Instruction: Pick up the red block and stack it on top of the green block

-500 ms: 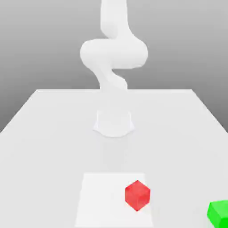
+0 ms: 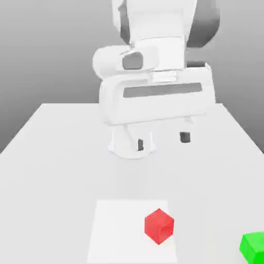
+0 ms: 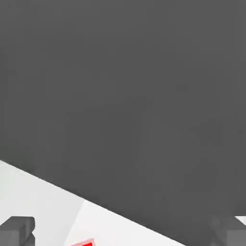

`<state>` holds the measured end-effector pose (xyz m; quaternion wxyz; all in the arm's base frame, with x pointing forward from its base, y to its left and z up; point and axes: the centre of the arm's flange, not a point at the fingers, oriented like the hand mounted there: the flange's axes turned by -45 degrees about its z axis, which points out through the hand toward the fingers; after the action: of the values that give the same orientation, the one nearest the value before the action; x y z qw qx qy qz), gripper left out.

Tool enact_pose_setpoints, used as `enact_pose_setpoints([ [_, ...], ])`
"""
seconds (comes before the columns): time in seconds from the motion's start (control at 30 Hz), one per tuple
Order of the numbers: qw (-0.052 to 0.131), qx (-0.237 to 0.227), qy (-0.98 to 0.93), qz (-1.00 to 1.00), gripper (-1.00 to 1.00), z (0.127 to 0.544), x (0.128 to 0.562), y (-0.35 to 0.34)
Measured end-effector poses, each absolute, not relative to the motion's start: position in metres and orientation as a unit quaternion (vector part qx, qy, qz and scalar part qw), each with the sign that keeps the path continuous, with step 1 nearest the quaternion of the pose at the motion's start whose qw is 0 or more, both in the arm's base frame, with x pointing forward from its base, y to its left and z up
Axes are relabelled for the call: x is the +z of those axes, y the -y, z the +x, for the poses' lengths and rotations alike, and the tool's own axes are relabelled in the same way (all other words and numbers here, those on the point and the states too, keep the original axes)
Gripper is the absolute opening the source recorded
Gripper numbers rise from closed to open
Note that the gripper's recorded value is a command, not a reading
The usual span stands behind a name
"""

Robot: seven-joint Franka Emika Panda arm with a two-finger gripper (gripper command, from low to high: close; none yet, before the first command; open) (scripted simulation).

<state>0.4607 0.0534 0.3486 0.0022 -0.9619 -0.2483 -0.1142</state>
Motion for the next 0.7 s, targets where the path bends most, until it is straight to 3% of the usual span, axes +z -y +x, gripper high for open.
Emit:
enact_pose_setpoints([
  [0.2, 0.000, -0.018, 0.335, -0.942, 0.00, 0.428, 0.230, -0.066],
  [0.4, 0.000, 0.000, 0.348, -0.938, 0.00, 0.421, 0.155, -0.066],
  [0.43, 0.000, 0.000, 0.348, -0.938, -1.00, 0.420, 0.148, -0.065],
  [0.7, 0.000, 0.000, 0.348, -0.937, -1.00, 0.421, 0.155, -0.066],
])
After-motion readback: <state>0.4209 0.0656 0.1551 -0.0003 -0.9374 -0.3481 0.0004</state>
